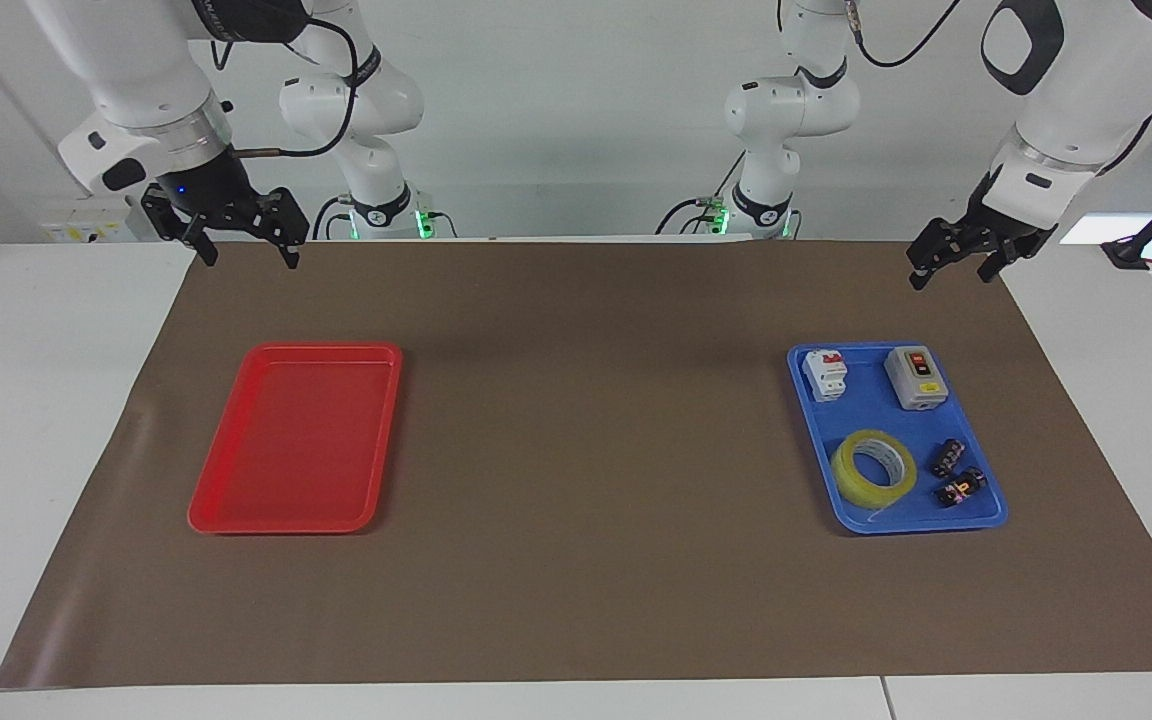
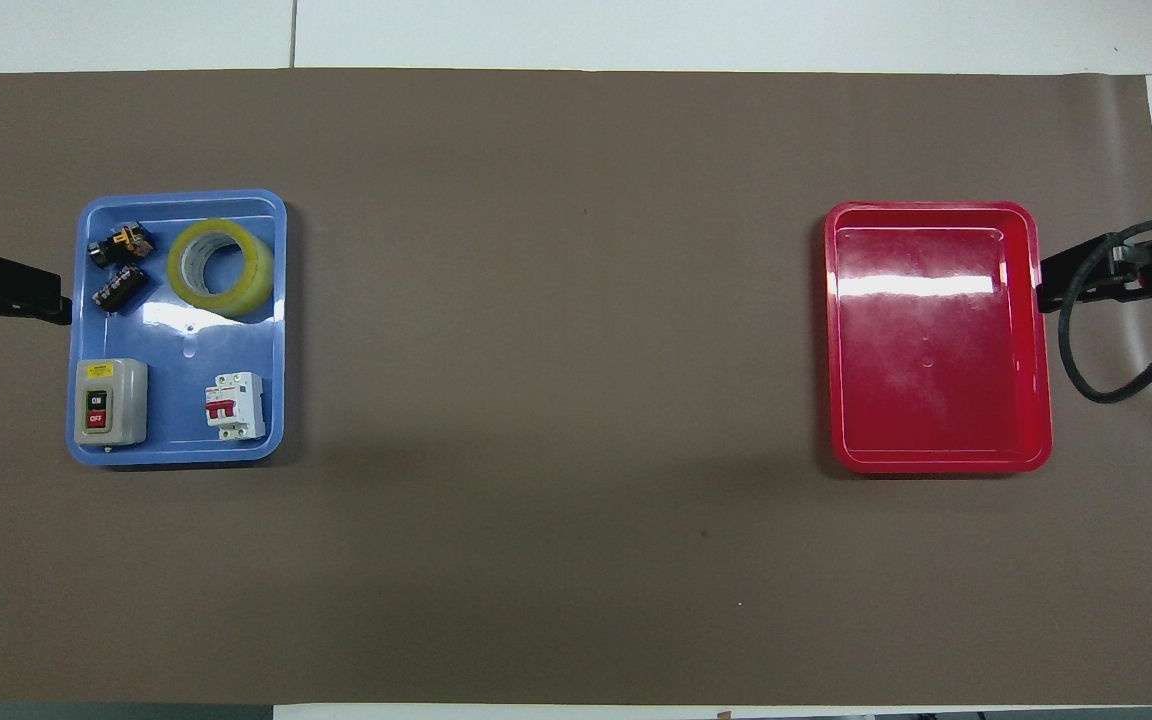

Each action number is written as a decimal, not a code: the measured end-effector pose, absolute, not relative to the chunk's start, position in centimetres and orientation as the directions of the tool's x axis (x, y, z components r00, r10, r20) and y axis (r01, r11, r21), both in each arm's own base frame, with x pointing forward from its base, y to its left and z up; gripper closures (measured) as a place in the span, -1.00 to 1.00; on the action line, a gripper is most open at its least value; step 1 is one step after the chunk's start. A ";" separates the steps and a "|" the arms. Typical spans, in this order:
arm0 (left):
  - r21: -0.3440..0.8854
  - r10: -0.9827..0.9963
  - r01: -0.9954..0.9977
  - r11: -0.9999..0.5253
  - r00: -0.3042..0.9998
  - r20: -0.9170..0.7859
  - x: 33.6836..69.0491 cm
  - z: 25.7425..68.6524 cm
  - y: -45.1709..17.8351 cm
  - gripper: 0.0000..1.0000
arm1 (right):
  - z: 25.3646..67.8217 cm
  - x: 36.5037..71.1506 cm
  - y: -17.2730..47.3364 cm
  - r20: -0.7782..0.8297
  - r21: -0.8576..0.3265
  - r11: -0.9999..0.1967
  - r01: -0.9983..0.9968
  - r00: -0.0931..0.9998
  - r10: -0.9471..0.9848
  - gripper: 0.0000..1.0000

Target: Place and move tape with both arms

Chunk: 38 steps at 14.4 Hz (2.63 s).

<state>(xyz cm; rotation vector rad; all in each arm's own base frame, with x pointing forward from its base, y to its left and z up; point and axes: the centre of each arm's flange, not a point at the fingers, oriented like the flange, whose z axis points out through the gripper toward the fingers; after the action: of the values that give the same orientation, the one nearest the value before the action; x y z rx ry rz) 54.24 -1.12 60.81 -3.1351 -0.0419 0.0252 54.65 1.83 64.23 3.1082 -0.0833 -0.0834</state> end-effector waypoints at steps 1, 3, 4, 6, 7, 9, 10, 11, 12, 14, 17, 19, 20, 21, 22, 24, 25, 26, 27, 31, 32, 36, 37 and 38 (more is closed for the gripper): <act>-0.006 0.027 0.027 -1.000 1.000 -0.016 54.2 60.8 -1.1 -1.00 | 64.2 54.7 1.8 -0.053 0.033 -0.998 -0.053 0.997 -0.054 -1.00; -0.007 0.027 0.027 -1.000 1.000 -0.016 54.2 60.8 -1.1 -1.00 | 64.2 54.7 1.8 -0.053 0.033 -0.998 -0.053 0.997 -0.054 -1.00; -0.007 0.027 0.027 -1.000 1.000 -0.015 54.3 60.8 -1.1 -1.00 | 64.2 54.7 1.8 -0.053 0.033 -0.998 -0.053 0.997 -0.054 -1.00; -0.006 0.026 0.026 -1.000 1.000 -0.006 54.3 60.9 -1.1 -1.00 | 64.2 54.7 1.8 -0.054 0.033 -0.998 -0.053 0.997 -0.054 -1.00; -0.006 0.026 0.026 -1.000 1.000 0.002 54.4 61.0 -1.1 -1.00 | 64.2 54.7 1.8 -0.054 0.033 -0.998 -0.053 0.997 -0.054 -1.00; -0.005 0.026 0.027 -1.000 0.999 0.020 54.6 61.1 -1.1 -1.00 | 64.2 54.7 1.8 -0.054 0.033 -0.998 -0.053 0.997 -0.054 -1.00; -0.005 0.026 0.027 -1.000 0.999 0.024 54.7 61.1 -1.1 -1.00 | 64.2 54.7 1.8 -0.054 0.033 -0.998 -0.053 0.997 -0.054 -1.00; -0.005 0.026 0.026 -1.000 0.999 0.027 54.8 60.9 -1.1 -1.00 | 64.2 54.7 1.8 -0.054 0.033 -0.998 -0.053 0.997 -0.054 -1.00; -0.005 0.026 0.026 -1.000 0.999 0.030 55.0 60.6 -1.1 -1.00 | 64.2 54.7 1.8 -0.054 0.033 -0.998 -0.053 0.997 -0.054 -1.00; -0.003 0.026 0.026 -1.000 0.998 0.048 56.1 59.3 -1.1 -1.00 | 64.2 54.7 1.8 -0.054 0.033 -0.998 -0.053 0.997 -0.054 -1.00; 0.000 0.026 0.026 -1.000 0.997 0.071 59.0 55.4 -1.1 -1.00 | 64.2 54.7 1.8 -0.054 0.033 -0.998 -0.053 0.997 -0.054 -1.00; 0.002 0.026 0.026 -1.000 0.997 0.074 60.9 52.1 -1.1 -1.00 | 64.2 54.7 1.8 -0.054 0.033 -0.998 -0.053 0.997 -0.054 -1.00; 0.003 0.027 0.027 -1.000 0.997 0.076 61.8 50.5 -1.1 -1.00 | 64.2 54.7 1.8 -0.054 0.033 -0.998 -0.053 0.997 -0.054 -1.00; 0.004 0.027 0.027 -1.000 0.996 0.080 62.7 48.8 -1.1 -1.00 | 64.1 54.7 1.8 -0.055 0.033 -0.998 -0.053 0.997 -0.054 -1.00; 0.005 0.027 0.027 -1.000 0.996 0.084 63.5 47.1 -1.1 -1.00 | 64.1 54.7 1.8 -0.055 0.033 -0.998 -0.053 0.997 -0.054 -1.00; 0.007 0.028 0.027 -1.000 0.995 0.095 64.7 43.4 -1.1 -1.00 | 64.1 54.7 1.8 -0.055 0.033 -0.998 -0.053 0.997 -0.054 -1.00; 0.008 0.028 0.028 -1.000 0.994 0.106 64.9 41.6 -1.0 -1.00 | 64.1 54.7 1.8 -0.055 0.033 -0.998 -0.053 0.997 -0.054 -1.00; 0.008 0.029 0.028 -1.000 0.993 0.118 64.8 39.8 -1.0 -1.00 | 64.1 54.7 1.8 -0.055 0.033 -0.998 -0.053 0.997 -0.054 -1.00; 0.009 0.029 0.028 -1.000 0.992 0.126 64.6 38.1 -1.0 -1.00 | 64.1 54.7 1.8 -0.055 0.033 -0.998 -0.053 0.997 -0.054 -1.00; 0.009 0.032 0.031 -0.999 0.993 0.116 64.0 33.7 -0.8 -1.00 | 64.1 54.7 1.8 -0.055 0.033 -0.998 -0.053 0.997 -0.054 -1.00; 0.009 0.033 0.032 -0.999 0.993 0.117 64.0 33.0 -0.7 -1.00 | 64.1 54.7 1.8 -0.055 0.033 -0.998 -0.053 0.997 -0.054 -1.00; 0.010 0.046 0.045 -0.999 0.990 0.136 63.8 31.4 0.2 -0.88 | 64.1 54.7 1.8 -0.055 0.033 -0.998 -0.053 0.997 -0.054 -1.00; 0.010 0.049 0.048 -0.999 0.989 0.137 63.7 31.2 0.4 -0.86 | 64.1 54.7 1.8 -0.055 0.033 -0.998 -0.053 0.997 -0.054 -1.00; 0.010 0.052 0.051 -0.999 0.989 0.140 63.7 31.2 0.5 -0.69 | 64.1 54.7 1.8 -0.055 0.033 -0.998 -0.053 0.997 -0.054 -1.00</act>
<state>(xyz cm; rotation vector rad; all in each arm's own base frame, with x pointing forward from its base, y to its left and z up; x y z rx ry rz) 63.75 0.54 31.25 -3.1390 -0.0816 -0.2217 54.65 1.83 64.12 3.1079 -0.0833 -0.0870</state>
